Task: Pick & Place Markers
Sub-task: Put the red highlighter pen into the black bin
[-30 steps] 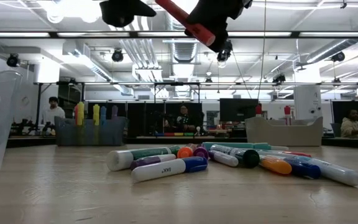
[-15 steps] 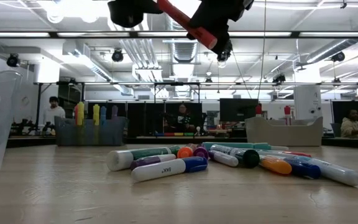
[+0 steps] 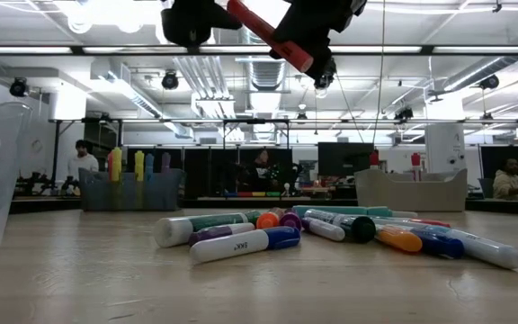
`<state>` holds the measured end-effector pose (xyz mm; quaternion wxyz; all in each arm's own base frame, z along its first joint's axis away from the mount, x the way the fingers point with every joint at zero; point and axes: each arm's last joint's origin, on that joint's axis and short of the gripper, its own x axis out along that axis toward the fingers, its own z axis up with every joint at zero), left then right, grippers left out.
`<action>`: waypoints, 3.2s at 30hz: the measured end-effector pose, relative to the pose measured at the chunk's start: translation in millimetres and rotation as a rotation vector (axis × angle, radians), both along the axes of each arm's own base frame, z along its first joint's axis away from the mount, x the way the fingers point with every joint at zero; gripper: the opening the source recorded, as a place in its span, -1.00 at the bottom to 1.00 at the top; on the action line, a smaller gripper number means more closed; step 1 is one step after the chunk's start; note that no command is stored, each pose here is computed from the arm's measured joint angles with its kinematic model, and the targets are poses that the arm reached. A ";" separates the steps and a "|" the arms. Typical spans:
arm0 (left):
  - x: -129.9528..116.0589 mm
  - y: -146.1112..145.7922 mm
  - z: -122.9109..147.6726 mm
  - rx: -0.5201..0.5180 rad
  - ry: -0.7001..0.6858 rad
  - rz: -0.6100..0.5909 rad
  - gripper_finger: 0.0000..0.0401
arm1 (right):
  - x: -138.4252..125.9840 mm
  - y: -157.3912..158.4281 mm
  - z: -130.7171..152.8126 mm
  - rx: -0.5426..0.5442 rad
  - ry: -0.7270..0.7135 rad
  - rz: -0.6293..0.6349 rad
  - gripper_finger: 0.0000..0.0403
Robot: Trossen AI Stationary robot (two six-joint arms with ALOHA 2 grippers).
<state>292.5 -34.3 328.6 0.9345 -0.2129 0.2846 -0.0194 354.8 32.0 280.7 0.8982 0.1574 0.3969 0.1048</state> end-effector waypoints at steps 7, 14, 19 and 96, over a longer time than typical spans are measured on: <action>1.3 2.5 5.1 -0.006 -0.022 0.007 -0.19 | -0.3 0.1 -0.3 0.000 0.004 0.000 -0.65; 2.8 2.8 2.1 -0.021 -0.004 -0.011 -0.19 | 0.1 0.1 -1.5 -0.001 0.010 0.000 -0.65; 2.8 3.3 1.9 -0.022 -0.003 -0.009 -0.27 | 0.1 0.1 -1.6 -0.001 0.010 0.000 -0.65; -64.7 102.0 28.3 0.043 0.496 0.448 -0.62 | 3.4 44.7 6.8 -0.185 -0.206 0.117 0.12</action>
